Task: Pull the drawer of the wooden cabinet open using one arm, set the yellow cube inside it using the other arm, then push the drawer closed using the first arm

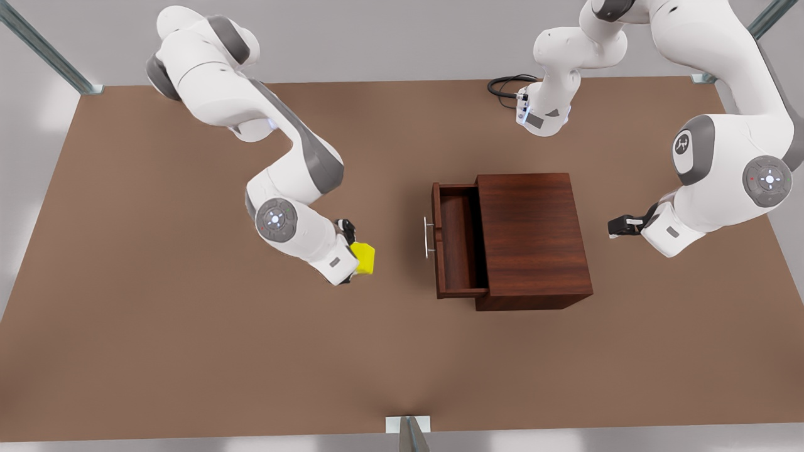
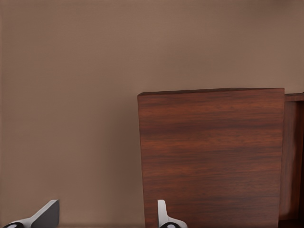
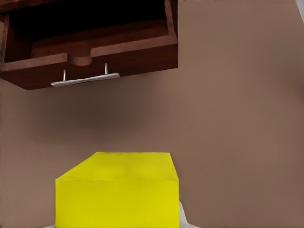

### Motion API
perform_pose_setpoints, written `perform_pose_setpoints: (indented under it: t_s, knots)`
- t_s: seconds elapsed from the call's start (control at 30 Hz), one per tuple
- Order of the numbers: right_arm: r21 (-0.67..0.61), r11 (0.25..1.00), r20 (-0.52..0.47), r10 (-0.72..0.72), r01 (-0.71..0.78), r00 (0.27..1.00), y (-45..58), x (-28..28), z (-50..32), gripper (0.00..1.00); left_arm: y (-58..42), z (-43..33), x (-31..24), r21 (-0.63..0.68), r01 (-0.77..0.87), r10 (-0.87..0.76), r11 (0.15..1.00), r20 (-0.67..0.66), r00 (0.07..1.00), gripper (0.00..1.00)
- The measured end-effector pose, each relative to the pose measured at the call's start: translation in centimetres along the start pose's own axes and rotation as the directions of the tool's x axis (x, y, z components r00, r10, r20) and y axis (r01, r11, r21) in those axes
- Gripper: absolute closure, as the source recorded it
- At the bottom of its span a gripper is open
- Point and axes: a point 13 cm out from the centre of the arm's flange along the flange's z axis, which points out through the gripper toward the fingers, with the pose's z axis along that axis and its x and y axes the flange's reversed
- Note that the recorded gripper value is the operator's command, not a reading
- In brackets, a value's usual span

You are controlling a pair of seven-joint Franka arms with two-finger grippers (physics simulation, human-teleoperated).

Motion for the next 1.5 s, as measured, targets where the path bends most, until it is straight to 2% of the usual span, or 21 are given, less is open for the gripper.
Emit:
perform_pose_setpoints:
  t_s: [0.2, 0.47, 0.63, 1.07, 1.1, 1.13, 1.17, 1.2, 1.4, 1.47, 1.5]
  knots:
    - [-0.017, 0.999, 0.001, 0.037, -0.037, 0.999, 4.9, -6.9, 2.7, 0.49, 0.1, 0.0, 0.0, 0.000, 0.000, 0.000, 1.000, 0.000, 1.000, 0.00]
    - [-0.032, 0.997, -0.006, 0.066, -0.066, 0.998, 11.3, -13.5, 6.4, 0.49, 0.1, 0.0, 0.0, -0.002, -0.002, 0.002, 1.000, -0.001, 1.000, 0.00]
    - [-0.007, 0.996, -0.024, 0.089, -0.089, 0.996, 13.6, -16.0, 11.1, 0.50, -0.2, 0.2, -0.1, 0.000, -0.005, 0.005, 1.000, -0.005, 1.000, 0.00]
    - [0.051, 0.979, 0.040, 0.193, -0.195, 0.980, 13.5, -19.4, 16.1, 0.49, -0.1, 0.5, -0.2, -0.003, -0.003, 0.003, 1.000, -0.008, 1.000, 0.00]
    - [0.053, 0.978, 0.045, 0.200, -0.203, 0.979, 13.5, -19.5, 16.2, 0.47, -0.1, 0.5, -0.2, -0.003, -0.003, 0.003, 1.000, -0.007, 1.000, 0.00]
    - [0.054, 0.976, 0.052, 0.207, -0.209, 0.977, 13.4, -19.7, 16.2, 0.40, -0.1, 0.5, -0.2, -0.003, -0.003, 0.003, 1.000, -0.008, 1.000, 0.00]
    - [0.057, 0.975, 0.058, 0.213, -0.216, 0.975, 13.4, -19.9, 16.2, 0.16, -0.1, 0.5, -0.2, -0.003, -0.003, 0.003, 1.000, -0.008, 1.000, 0.00]
    - [0.061, 0.973, 0.063, 0.220, -0.224, 0.973, 13.3, -20.0, 16.1, 0.00, -0.1, 0.5, -0.2, -0.003, -0.003, 0.003, 1.000, -0.007, 1.000, 0.00]
    - [0.081, 0.960, 0.093, 0.262, -0.270, 0.961, 12.5, -20.2, 14.2, 0.00, -0.1, 0.5, -0.2, -0.004, -0.002, 0.002, 1.000, -0.007, 1.000, 0.00]
    - [0.118, 0.927, 0.143, 0.338, -0.355, 0.930, 7.2, -17.0, 5.8, 0.00, -0.1, 0.5, -0.2, -0.004, -0.002, 0.002, 1.000, -0.007, 1.000, 0.00]
    - [0.140, 0.890, 0.165, 0.411, -0.434, 0.896, 2.5, -12.6, 0.6, 0.00, -0.1, 0.1, -0.3, -0.003, -0.003, 0.003, 1.000, 0.001, 1.000, 0.00]
